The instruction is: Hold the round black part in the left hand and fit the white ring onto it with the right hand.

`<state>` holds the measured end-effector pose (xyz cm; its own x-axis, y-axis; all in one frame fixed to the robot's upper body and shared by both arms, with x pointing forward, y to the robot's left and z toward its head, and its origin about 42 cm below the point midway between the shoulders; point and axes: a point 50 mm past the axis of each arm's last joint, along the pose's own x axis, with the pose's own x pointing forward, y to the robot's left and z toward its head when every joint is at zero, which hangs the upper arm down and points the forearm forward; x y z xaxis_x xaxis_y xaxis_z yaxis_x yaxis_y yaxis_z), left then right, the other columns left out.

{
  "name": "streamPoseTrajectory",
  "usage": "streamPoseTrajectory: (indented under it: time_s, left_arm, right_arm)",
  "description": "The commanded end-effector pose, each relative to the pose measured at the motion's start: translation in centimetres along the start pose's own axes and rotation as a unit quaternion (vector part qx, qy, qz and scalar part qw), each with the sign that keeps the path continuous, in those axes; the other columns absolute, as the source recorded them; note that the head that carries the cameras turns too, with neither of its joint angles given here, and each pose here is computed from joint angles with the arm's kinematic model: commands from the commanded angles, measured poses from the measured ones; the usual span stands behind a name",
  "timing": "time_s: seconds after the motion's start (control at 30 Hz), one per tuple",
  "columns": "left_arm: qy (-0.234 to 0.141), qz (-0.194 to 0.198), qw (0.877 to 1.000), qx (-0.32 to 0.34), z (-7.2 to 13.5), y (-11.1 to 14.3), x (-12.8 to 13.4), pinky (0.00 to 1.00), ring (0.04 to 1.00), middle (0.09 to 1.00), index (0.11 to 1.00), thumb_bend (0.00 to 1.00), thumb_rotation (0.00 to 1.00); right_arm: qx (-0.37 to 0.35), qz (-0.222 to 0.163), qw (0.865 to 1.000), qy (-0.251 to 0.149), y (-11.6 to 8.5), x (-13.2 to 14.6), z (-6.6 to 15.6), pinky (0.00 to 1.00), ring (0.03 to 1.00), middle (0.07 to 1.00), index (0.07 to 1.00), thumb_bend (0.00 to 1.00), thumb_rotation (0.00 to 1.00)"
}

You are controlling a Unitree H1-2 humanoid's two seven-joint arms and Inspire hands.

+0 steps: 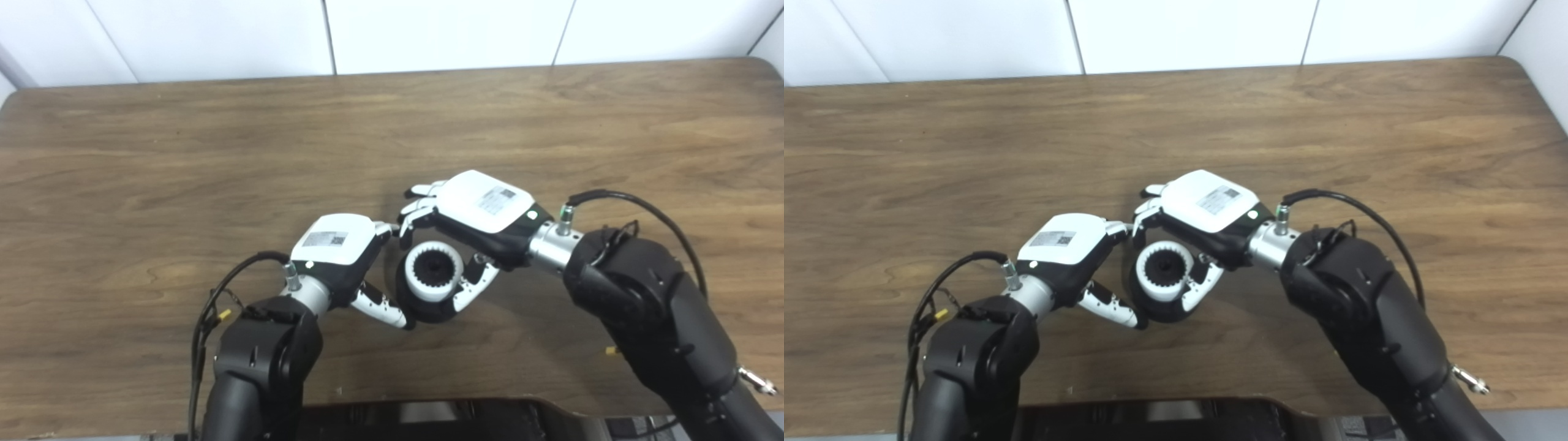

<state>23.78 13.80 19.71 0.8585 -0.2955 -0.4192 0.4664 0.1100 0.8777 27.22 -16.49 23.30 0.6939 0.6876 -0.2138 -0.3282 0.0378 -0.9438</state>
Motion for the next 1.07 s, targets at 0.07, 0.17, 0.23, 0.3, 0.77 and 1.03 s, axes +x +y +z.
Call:
streamPoseTrajectory:
  time_s: [0.07, 0.17, 0.23, 0.3, 0.77, 1.03]
  left_arm:
    - [0.041, 0.004, 0.999, -0.012, -1.3, 0.8, -0.3, 0.94, 0.924, 0.917, 0.878, 1.0, 0.37]
    - [0.038, 0.006, 0.999, -0.012, -1.6, 1.7, -0.7, 0.92, 0.918, 0.916, 0.88, 1.0, 0.36]
    - [0.036, 0.005, 0.999, -0.015, -2.0, 2.4, -1.1, 0.92, 0.921, 0.919, 0.887, 1.0, 0.39]
    - [0.036, 0.01, 0.999, -0.029, -2.3, 3.2, -1.6, 0.91, 0.921, 0.915, 0.889, 1.0, 0.43]
    - [0.001, 0.068, 0.986, -0.152, -7.3, 7.1, -4.4, 0.62, 0.8, 0.848, 0.849, 1.0, 0.38]
    - [-0.049, 0.225, 0.913, -0.336, -9.9, 4.5, -4.7, 0.79, 0.846, 0.861, 0.836, 0.62, 0.38]
  right_arm:
    - [0.019, -0.032, 0.999, -0.009, -2.9, 0.0, 0.0, 0.89, 0.933, 0.826, 0.696, 1.0, 0.25]
    - [0.056, -0.033, 0.998, -0.003, -4.0, -0.1, 0.0, 0.9, 0.941, 0.836, 0.704, 1.0, 0.27]
    - [0.071, -0.034, 0.997, -0.002, -4.8, -0.2, 0.0, 0.88, 0.931, 0.833, 0.703, 1.0, 0.28]
    - [0.09, -0.033, 0.995, -0.005, -5.4, -0.4, -0.2, 0.84, 0.923, 0.834, 0.703, 1.0, 0.29]
    - [0.16, -0.035, 0.986, 0.042, -7.2, -2.5, -3.0, 0.77, 0.886, 0.847, 0.729, 1.0, 0.33]
    - [0.251, -0.108, 0.956, 0.107, -4.3, -5.1, -5.6, 0.83, 0.896, 0.929, 0.866, 0.78, 0.46]
